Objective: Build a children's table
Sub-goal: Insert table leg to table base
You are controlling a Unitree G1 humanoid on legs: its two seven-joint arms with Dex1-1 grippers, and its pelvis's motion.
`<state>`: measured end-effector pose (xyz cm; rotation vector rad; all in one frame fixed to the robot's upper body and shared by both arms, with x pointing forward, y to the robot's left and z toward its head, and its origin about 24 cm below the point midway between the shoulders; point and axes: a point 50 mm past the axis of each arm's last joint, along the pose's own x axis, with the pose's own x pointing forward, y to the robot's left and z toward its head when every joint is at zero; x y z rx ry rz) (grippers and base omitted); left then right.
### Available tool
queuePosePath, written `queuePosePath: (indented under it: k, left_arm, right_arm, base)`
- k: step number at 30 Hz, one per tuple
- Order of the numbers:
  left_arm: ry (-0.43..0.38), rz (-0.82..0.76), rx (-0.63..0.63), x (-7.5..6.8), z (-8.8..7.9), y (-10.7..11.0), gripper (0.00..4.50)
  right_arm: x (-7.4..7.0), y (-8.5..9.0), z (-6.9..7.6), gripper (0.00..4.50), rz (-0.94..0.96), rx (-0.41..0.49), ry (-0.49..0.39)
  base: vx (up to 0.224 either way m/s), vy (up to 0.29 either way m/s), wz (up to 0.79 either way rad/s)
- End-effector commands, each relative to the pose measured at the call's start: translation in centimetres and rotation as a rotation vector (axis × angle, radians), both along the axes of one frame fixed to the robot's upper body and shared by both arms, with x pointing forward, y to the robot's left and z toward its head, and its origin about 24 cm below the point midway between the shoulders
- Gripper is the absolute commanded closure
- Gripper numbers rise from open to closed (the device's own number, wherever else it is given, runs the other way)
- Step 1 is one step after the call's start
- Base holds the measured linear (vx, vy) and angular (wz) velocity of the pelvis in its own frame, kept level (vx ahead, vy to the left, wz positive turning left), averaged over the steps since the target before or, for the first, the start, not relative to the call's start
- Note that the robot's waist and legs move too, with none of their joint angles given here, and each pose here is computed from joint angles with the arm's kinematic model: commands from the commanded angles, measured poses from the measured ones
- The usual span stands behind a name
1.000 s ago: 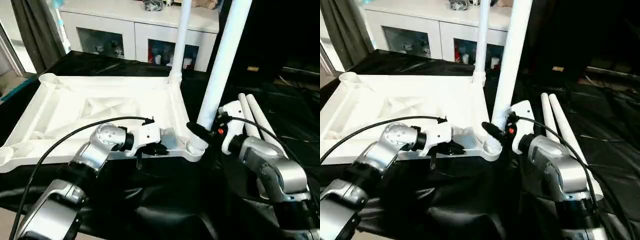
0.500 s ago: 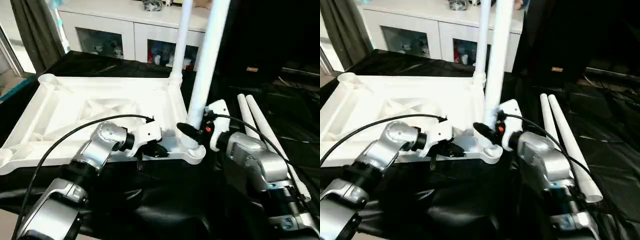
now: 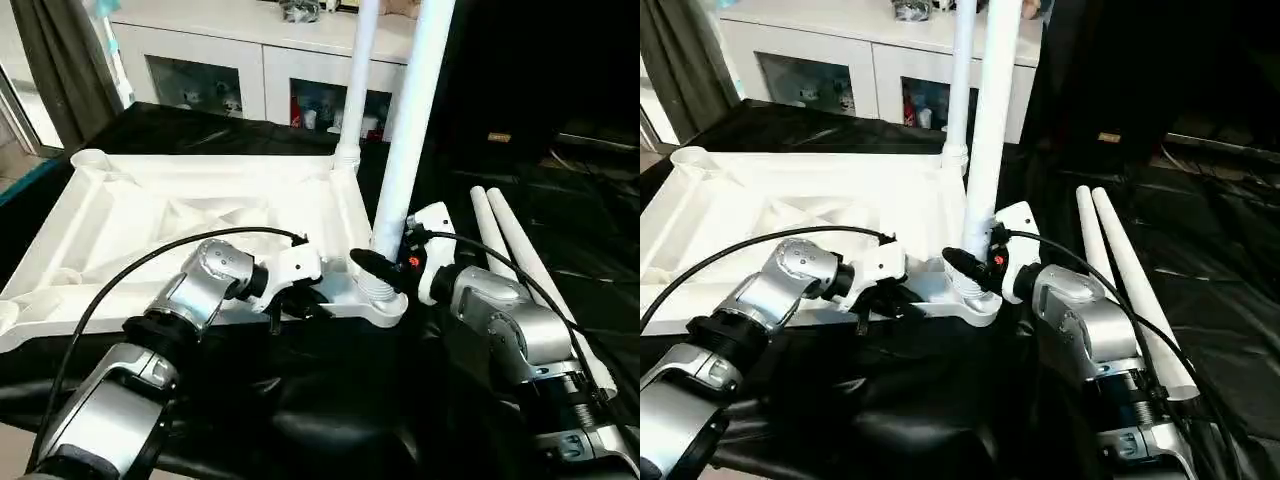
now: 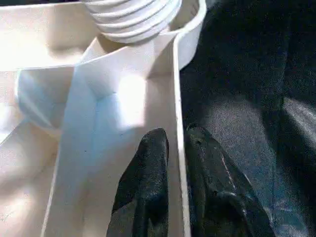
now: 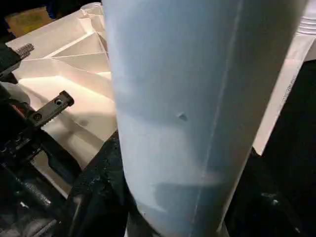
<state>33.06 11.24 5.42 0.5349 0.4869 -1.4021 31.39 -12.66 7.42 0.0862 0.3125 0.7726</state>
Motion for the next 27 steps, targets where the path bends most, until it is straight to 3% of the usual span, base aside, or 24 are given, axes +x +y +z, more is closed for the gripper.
queuePosePath:
  k: [1, 6, 14, 15, 27]
  left_arm:
    - [0.023, 0.002, -0.021, -0.1, -0.2, -0.2, 3.66]
    - [0.051, 0.006, -0.067, -0.2, -0.5, -0.2, 3.66]
    - [0.064, 0.012, -0.024, -0.5, -1.5, 0.3, 3.66]
    - [0.06, 0.013, -0.02, -0.4, -1.5, 0.3, 3.97]
    - [0.032, 0.02, 0.023, -0.2, -1.3, 0.6, 4.5]
  right_arm:
    - [0.0, -0.2, 0.8, 2.57, 0.003, -0.001, -0.038]
    - [-0.1, -0.2, 0.7, 2.57, 0.007, -0.001, -0.038]
    - [0.0, -0.2, 0.7, 2.57, 0.01, 0.002, -0.039]
    - [0.0, -0.2, 0.7, 2.57, 0.01, 0.002, -0.039]
    - [-0.3, -1.1, 0.4, 2.57, -0.001, -0.031, -0.021]
  base:
    - [0.0, 0.0, 0.0]
    - [0.0, 0.0, 0.0]
    - [0.0, 0.0, 0.0]
    - [0.0, 0.0, 0.0]
    - [0.0, 0.0, 0.0]
